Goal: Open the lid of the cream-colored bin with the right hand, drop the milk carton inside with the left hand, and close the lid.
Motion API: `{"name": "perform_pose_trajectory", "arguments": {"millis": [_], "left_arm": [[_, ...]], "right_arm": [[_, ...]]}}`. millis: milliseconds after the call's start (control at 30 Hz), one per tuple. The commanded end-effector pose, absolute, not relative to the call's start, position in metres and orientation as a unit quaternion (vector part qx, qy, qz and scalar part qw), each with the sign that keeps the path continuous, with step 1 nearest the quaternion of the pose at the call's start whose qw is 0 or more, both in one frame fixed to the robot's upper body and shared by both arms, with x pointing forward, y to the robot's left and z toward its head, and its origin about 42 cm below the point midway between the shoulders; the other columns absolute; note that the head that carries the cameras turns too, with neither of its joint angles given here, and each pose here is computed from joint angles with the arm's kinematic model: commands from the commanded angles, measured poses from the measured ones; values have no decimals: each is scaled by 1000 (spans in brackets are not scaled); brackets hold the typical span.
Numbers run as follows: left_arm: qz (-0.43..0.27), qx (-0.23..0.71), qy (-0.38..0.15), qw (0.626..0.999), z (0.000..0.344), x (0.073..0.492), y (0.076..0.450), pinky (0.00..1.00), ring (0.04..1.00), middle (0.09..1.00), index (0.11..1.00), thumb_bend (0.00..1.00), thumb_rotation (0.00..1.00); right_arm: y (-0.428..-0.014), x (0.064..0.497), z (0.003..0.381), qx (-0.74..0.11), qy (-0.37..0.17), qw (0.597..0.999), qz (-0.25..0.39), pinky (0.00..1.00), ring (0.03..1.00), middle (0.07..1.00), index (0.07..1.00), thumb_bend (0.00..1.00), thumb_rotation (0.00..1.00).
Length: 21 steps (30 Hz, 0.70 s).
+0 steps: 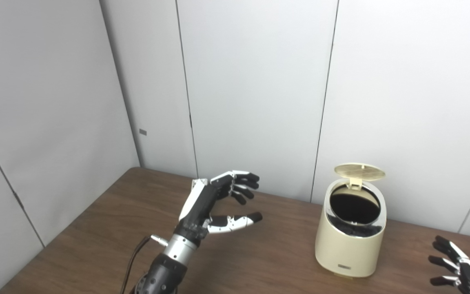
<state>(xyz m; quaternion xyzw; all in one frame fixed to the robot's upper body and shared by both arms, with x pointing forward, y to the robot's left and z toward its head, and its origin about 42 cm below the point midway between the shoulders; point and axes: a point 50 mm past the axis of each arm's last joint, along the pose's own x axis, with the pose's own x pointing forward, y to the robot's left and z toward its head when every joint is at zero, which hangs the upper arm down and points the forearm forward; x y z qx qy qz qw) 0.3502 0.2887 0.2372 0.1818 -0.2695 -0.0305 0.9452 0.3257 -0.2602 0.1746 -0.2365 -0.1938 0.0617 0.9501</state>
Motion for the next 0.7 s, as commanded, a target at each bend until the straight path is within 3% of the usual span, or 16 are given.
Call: {"name": "perform_pose_trajectory", "arguments": {"millis": [0, 133, 267, 467, 667], "left_arm": [[-29, 187, -313, 930, 266, 354, 292, 520, 599, 679, 724, 688, 49], [-7, 213, -321, 923, 279, 362, 308, 498, 605, 692, 725, 694, 74], [-3, 216, -321, 922, 288, 368, 321, 497, 621, 689, 717, 710, 37], [-3, 217, -321, 922, 290, 370, 323, 500, 627, 688, 717, 713, 40], [5, 232, -338, 912, 300, 393, 363, 738, 745, 710, 681, 780, 68]], "right_arm": [[-258, 333, 194, -237, -240, 939, 64, 617, 808, 895, 909, 711, 397], [-256, 333, 196, -240, -244, 937, 65, 614, 813, 897, 911, 708, 400], [-257, 333, 196, -242, -241, 938, 63, 627, 817, 897, 911, 715, 413], [-257, 333, 196, -243, -241, 938, 62, 633, 819, 896, 909, 718, 416], [-260, 333, 195, -245, -234, 939, 61, 657, 836, 893, 910, 725, 434]]}}
